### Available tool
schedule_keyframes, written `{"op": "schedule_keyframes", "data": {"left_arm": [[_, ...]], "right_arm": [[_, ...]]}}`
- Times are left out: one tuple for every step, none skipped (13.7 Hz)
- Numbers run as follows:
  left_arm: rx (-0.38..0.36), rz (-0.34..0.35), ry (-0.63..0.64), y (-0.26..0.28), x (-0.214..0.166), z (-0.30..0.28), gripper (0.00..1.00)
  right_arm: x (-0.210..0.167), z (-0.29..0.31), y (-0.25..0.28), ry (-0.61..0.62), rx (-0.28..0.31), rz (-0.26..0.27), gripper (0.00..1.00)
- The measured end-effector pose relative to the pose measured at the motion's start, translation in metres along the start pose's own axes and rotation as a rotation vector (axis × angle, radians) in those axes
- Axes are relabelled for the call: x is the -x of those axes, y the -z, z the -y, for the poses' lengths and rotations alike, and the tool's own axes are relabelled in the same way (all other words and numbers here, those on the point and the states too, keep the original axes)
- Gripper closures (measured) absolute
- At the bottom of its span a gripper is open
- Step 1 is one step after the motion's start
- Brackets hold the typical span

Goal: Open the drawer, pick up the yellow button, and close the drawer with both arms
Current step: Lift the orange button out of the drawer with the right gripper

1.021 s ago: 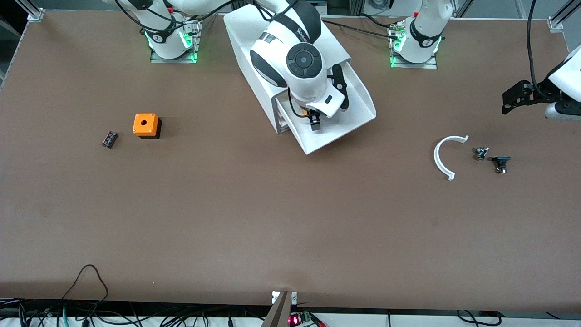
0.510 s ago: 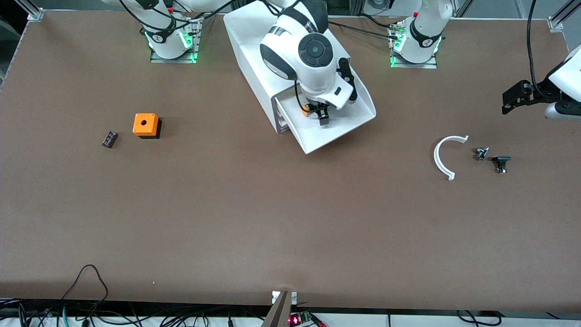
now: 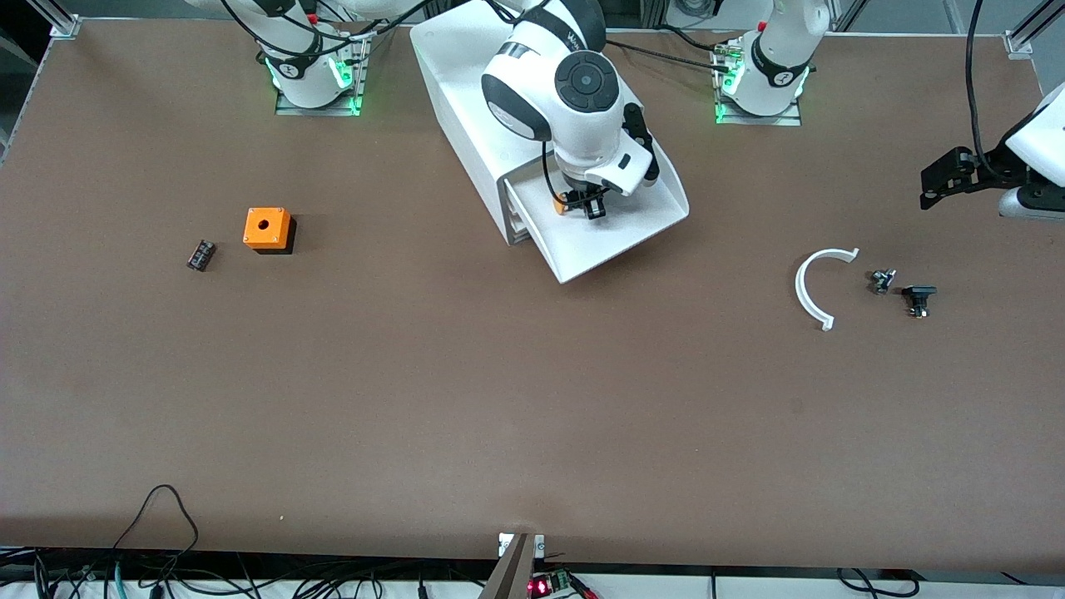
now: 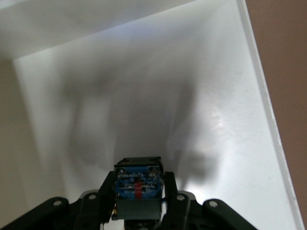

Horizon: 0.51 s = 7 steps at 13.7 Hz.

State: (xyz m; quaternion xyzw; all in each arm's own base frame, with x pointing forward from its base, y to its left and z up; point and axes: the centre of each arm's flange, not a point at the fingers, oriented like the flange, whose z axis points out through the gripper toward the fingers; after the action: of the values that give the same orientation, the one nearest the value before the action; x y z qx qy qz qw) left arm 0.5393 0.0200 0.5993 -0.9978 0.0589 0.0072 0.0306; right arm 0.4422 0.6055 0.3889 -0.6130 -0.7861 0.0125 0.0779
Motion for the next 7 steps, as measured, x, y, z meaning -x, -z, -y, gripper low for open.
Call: {"op": "schedule_keyframes", "data": {"left_arm": [[0.0,0.0,0.0,0.0,0.0,0.0,0.0],[0.0,0.0,0.0,0.0,0.0,0.0,0.0],[0.0,0.0,0.0,0.0,0.0,0.0,0.0],[0.0,0.0,0.0,0.0,0.0,0.0,0.0],[0.0,0.0,0.0,0.0,0.0,0.0,0.0],[0.0,0.0,0.0,0.0,0.0,0.0,0.0],[0.0,0.0,0.0,0.0,0.0,0.0,0.0]], "right_arm": [[0.0,0.0,0.0,0.001,0.001,0.0,0.59],[0.0,0.0,0.001,0.001,0.002,-0.001,0.59],[0.0,-0.001,0.005,0.0,0.008,-0.006,0.59],[-0.001,-0.002,0.015,0.0,0.023,-0.017,0.59],[-0.001,-0.002,0.03,-0.001,0.043,-0.031,0.59],[0.001,-0.002,0.048,-0.007,0.066,-0.045,0.59],[0.007,-0.003,0.069,-0.021,0.091,-0.059,0.59]]}}
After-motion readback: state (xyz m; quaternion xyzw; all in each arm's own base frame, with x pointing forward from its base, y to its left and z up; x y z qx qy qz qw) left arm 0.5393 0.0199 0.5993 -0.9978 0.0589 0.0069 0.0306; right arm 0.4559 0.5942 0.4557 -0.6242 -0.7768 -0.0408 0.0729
